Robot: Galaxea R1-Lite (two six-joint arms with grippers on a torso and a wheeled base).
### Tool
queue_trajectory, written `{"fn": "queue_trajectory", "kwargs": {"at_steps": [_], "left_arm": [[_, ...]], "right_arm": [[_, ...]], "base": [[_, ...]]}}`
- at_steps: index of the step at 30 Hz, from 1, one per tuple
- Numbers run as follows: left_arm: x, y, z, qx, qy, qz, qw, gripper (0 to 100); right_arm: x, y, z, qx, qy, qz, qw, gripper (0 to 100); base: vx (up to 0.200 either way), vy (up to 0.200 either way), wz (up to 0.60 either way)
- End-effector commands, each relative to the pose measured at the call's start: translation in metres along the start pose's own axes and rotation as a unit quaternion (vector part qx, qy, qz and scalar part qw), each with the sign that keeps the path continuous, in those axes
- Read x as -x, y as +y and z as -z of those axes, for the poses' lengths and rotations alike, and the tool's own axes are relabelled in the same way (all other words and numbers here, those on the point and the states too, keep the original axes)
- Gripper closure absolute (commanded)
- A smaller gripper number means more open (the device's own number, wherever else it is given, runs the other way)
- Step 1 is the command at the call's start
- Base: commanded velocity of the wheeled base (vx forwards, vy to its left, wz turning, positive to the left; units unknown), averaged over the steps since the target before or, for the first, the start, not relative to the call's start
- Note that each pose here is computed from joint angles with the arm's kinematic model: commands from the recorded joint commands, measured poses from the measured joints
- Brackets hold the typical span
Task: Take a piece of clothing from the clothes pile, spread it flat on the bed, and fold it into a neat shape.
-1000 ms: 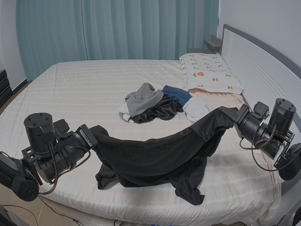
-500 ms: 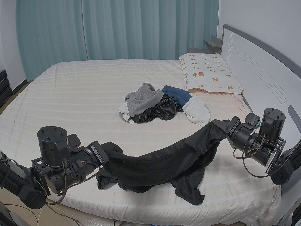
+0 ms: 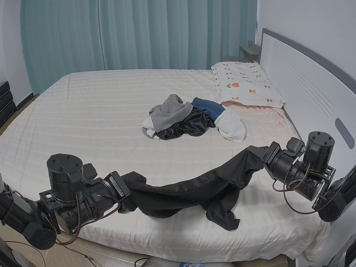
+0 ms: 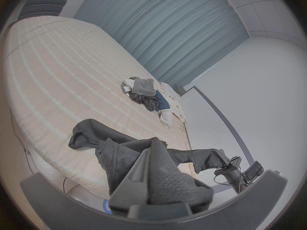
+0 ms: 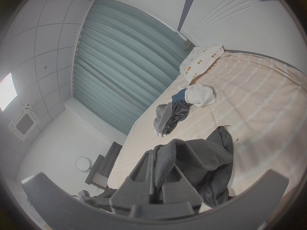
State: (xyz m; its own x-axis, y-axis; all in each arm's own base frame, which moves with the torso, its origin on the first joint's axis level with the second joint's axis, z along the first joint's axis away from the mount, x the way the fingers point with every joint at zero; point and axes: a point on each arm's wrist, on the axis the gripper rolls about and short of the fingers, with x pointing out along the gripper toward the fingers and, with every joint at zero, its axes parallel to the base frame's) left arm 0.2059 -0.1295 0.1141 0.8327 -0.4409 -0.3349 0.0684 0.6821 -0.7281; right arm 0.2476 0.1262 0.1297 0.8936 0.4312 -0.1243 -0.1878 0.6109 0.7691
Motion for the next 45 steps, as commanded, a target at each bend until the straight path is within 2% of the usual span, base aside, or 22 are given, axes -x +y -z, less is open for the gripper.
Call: {"fn": "queue_trajectory", "kwargs": {"at_steps": [1,4,13,25,29,31,35,41,45], "left_arm": [[0.001,0.0,-0.002,0.003,-0.004,0.0,1.0,100],[0.001,-0.001,-0.003,0.002,-0.006,0.002,1.0,100],[0.001,-0.002,-0.004,0.001,-0.01,0.004,0.9999,100],[0.005,-0.003,-0.011,0.003,-0.028,0.007,0.9996,100],[0.005,-0.004,-0.013,0.003,-0.037,0.013,0.9992,100],[0.005,-0.006,-0.015,0.004,-0.059,0.017,0.9981,100],[0.005,-0.007,-0.016,0.005,-0.063,0.02,0.9978,100],[0.008,-0.008,-0.019,0.005,-0.069,0.024,0.9973,100],[0.011,-0.009,-0.023,0.007,-0.078,0.027,0.9966,100]], "right_arm": [[0.0,0.001,0.001,0.0,0.001,-0.001,1.0,100],[0.0,0.002,0.001,0.001,0.002,-0.003,1.0,100],[0.0,0.002,0.001,0.001,-0.001,-0.001,1.0,100],[-0.002,0.007,0.002,0.006,-0.033,0.016,0.9993,100],[-0.004,0.01,-0.001,0.006,-0.048,0.017,0.9987,100],[-0.005,0.01,0.001,0.014,-0.056,0.026,0.998,100],[-0.005,0.014,0.002,0.021,-0.06,0.016,0.9978,100],[-0.003,0.021,-0.003,0.016,-0.093,-0.022,0.9953,100],[-0.003,0.021,-0.003,0.016,-0.097,-0.026,0.9948,100]], "base": [[0.0,0.0,0.0],[0.0,0.0,0.0],[0.0,0.2,0.0],[0.0,0.2,0.0],[0.0,0.2,0.0],[0.0,0.2,0.0],[0.0,0.2,0.0],[0.0,0.2,0.0],[0.0,0.2,0.0]]}}
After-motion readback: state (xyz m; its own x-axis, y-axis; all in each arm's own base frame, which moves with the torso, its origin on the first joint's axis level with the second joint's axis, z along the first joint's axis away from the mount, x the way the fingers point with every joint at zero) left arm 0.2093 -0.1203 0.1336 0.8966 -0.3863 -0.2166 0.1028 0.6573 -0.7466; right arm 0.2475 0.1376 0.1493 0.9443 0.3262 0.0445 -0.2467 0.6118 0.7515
